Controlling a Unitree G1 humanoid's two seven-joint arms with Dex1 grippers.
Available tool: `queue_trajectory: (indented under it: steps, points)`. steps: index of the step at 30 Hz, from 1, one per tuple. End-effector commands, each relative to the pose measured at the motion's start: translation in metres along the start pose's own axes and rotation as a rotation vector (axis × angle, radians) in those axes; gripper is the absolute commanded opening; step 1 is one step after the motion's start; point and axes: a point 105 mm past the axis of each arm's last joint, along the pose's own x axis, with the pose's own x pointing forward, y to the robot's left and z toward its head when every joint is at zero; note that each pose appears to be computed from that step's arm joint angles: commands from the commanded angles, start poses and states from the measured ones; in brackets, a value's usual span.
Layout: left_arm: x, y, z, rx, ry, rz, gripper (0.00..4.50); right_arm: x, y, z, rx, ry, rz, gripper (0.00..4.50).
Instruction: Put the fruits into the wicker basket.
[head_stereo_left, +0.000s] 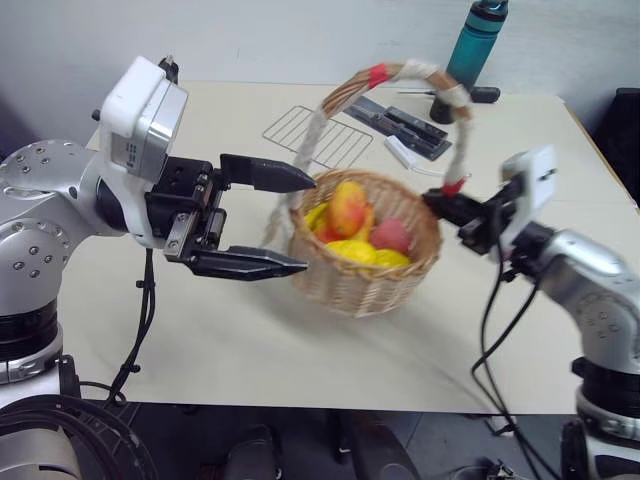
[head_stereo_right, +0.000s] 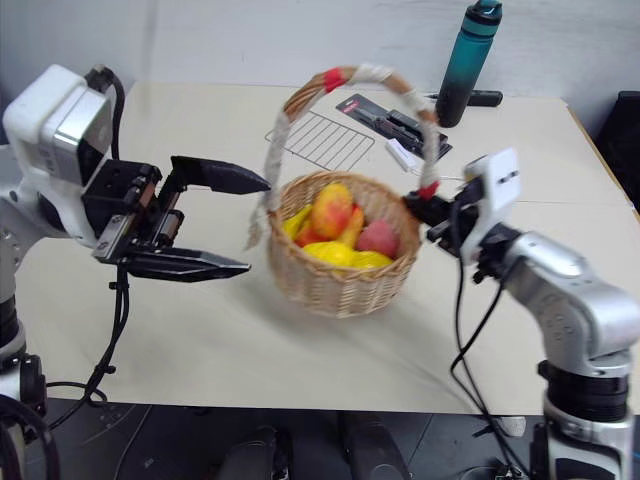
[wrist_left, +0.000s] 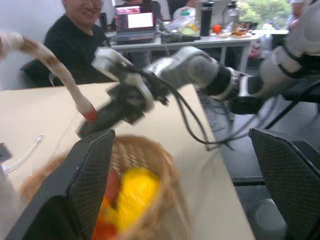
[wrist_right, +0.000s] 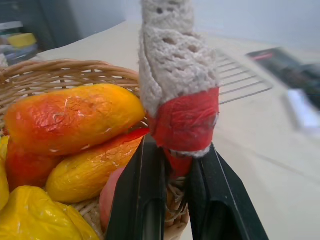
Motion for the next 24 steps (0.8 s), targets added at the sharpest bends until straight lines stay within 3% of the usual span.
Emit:
queue_trajectory:
  steps: [1,7,14,19,24]
  points:
    - [-0.003,-0.012,0.008,0.01,-0.019,-0.046,4.5,-0.045,-0.049,0.033,-0.122,-0.055,-0.15,0.22]
    - [-0.006,-0.006,0.005,0.002,-0.025,-0.02,4.5,-0.104,-0.11,0.017,-0.184,0.029,-0.381,0.22]
    - [-0.011,0.006,-0.001,-0.013,-0.04,0.032,4.5,-0.117,-0.126,-0.024,-0.121,0.002,-0.522,0.22]
    - [-0.014,0.015,-0.003,-0.015,-0.048,0.067,4.5,-0.118,-0.117,-0.035,-0.093,-0.004,-0.494,1.91]
    - [-0.02,0.019,-0.01,-0.033,-0.04,0.1,4.5,-0.145,-0.112,-0.02,-0.107,0.049,-0.461,3.46]
